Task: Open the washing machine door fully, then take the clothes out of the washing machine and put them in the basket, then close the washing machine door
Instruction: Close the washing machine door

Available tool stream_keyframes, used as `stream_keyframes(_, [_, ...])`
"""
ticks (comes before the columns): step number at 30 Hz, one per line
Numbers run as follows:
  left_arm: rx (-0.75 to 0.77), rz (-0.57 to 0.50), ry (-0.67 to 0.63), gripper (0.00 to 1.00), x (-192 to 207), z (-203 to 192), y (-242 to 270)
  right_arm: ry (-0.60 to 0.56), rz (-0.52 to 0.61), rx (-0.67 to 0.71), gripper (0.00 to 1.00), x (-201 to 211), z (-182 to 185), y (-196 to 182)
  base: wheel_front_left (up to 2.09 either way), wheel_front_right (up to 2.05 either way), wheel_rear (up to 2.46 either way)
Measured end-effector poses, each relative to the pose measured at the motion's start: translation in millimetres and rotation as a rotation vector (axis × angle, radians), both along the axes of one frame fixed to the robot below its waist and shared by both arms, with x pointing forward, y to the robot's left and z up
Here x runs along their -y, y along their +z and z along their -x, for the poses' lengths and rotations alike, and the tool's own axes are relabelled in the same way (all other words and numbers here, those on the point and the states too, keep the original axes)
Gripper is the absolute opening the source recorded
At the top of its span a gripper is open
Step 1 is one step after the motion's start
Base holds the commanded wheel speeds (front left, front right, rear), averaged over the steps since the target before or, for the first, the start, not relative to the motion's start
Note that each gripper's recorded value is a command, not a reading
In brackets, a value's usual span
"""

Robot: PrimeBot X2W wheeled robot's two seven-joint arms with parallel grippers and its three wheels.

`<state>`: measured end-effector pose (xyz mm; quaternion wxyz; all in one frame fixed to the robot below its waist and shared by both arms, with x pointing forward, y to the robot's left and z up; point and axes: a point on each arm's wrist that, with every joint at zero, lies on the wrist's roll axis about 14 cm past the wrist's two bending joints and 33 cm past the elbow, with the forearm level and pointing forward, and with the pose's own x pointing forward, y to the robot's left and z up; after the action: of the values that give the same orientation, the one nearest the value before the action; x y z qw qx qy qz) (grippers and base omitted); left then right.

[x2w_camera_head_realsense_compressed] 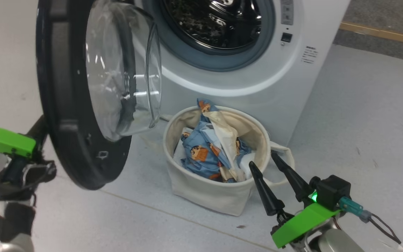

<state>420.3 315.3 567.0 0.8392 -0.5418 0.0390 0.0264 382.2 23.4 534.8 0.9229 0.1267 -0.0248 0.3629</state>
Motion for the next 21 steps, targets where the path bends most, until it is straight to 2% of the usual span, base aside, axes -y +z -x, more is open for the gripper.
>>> stream_keyframes(5, [0.039,0.093,-0.135,0.00,66.8,-6.5,6.1,-0.065,-0.019,0.001,1.00,18.0,-0.5,2.3,0.00,0.00,0.00])
stream_keyframes(10, [0.021,0.132,-0.234,0.00,119.0,-5.8,0.8,-0.129,-0.018,-0.005,1.00,39.3,-1.5,-0.4,0.00,0.00,0.00])
stream_keyframes(21, [0.021,0.204,-0.307,0.00,180.9,-28.3,-3.8,-0.231,-0.015,-0.025,1.00,73.6,0.0,-7.7,0.00,0.00,0.00])
